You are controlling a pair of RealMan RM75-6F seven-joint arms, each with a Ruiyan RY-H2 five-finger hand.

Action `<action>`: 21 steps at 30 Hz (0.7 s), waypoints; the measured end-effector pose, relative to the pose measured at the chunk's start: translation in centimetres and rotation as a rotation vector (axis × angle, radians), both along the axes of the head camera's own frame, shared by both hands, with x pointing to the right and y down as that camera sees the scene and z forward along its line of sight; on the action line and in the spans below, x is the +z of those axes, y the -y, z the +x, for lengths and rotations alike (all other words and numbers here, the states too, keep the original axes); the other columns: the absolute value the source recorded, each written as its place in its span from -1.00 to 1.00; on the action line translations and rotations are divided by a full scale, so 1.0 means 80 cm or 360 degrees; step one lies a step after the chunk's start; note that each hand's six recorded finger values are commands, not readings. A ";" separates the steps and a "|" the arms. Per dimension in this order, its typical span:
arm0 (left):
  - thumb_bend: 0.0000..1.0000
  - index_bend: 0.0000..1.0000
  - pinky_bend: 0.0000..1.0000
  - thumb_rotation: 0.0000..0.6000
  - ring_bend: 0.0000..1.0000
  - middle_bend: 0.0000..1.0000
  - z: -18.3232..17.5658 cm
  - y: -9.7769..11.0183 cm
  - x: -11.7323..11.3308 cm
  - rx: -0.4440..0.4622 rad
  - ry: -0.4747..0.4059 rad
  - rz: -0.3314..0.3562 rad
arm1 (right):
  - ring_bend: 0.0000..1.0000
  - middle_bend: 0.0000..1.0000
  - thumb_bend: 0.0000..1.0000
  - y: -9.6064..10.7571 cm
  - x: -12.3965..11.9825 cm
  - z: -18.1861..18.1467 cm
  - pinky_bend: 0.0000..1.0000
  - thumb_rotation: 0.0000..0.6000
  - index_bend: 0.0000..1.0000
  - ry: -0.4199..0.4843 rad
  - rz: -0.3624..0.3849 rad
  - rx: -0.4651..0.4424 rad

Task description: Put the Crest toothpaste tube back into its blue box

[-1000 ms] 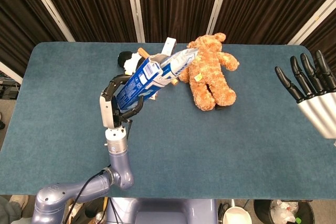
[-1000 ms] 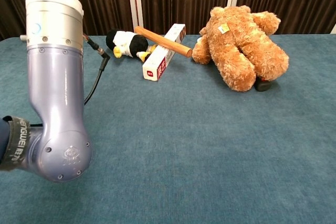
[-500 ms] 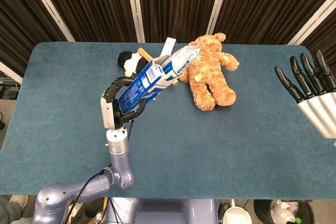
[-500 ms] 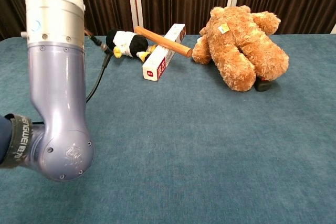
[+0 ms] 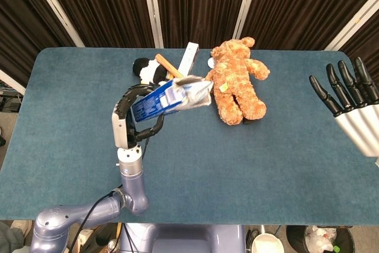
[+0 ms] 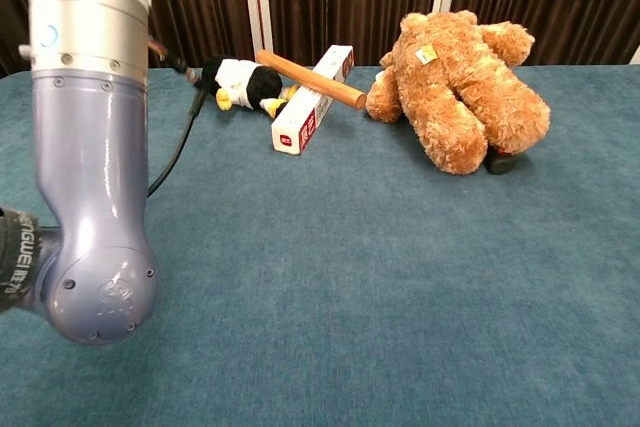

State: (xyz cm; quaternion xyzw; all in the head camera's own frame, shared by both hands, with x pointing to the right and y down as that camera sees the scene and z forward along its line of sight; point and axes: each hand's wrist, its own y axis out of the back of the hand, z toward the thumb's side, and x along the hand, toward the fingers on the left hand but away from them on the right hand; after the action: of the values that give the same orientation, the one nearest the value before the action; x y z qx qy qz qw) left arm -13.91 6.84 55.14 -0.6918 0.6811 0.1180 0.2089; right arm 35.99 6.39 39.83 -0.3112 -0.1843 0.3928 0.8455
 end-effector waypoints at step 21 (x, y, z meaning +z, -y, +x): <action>0.26 -0.01 0.46 1.00 0.17 0.29 -0.019 0.005 0.024 0.0020 0.0220 -0.0039 | -0.80 -0.59 -0.19 -0.002 0.010 -0.005 -0.87 1.00 -1.00 0.0004 -0.0025 -0.0001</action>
State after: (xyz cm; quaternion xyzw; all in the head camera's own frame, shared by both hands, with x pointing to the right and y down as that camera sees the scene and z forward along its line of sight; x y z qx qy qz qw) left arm -15.42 6.41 57.04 -0.7052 0.6620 0.0627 0.2462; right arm 35.61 6.58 40.62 -0.3183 -0.1823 0.3935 0.8430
